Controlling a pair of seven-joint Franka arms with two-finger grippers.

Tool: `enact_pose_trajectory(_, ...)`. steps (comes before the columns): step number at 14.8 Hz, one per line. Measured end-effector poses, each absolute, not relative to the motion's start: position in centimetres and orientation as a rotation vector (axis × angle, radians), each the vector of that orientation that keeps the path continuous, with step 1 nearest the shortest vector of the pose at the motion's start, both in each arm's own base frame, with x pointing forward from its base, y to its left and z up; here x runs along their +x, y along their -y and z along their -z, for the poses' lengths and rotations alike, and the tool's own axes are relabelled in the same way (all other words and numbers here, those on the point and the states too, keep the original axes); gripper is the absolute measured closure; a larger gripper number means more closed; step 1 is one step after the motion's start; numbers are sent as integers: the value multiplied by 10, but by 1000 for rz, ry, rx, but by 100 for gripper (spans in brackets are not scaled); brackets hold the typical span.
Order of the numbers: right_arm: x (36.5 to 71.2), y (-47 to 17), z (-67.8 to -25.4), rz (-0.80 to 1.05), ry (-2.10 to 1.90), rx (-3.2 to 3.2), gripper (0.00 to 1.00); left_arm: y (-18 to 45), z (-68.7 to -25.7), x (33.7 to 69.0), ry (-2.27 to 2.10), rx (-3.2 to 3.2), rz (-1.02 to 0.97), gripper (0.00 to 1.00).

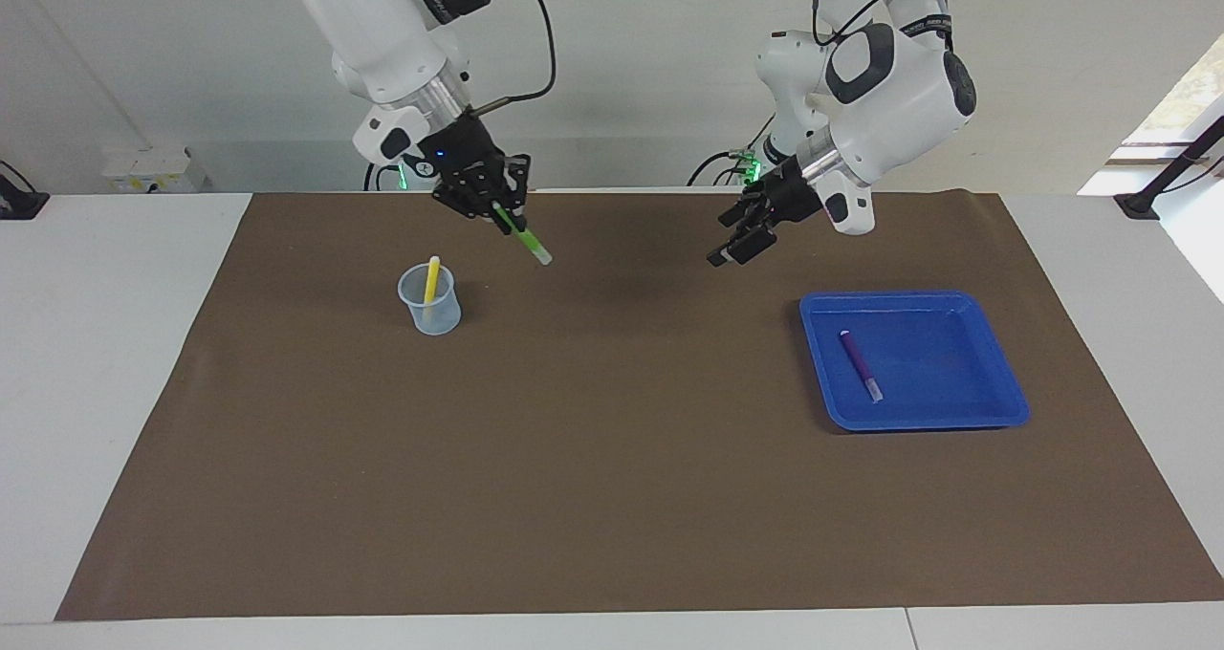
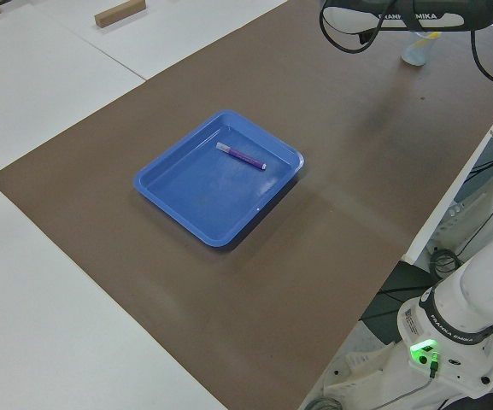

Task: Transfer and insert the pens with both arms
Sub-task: 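Insert the green pen into the cup while the left gripper reaches purple pen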

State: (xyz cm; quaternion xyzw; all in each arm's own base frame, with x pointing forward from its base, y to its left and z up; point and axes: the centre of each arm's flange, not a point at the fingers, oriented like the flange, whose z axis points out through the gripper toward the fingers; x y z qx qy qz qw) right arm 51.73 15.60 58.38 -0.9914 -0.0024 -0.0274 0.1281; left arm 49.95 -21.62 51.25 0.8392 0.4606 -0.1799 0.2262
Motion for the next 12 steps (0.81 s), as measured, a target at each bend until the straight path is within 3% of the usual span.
enact_pose_trajectory(6,513,-95,-539,-61,326,-3081,82,153,-477,520,-765,2757,222,0)
enact_pose_trajectory(12,503,-75,-470,-92,365,-3108,82,67,-429,551,-384,3015,135,0)
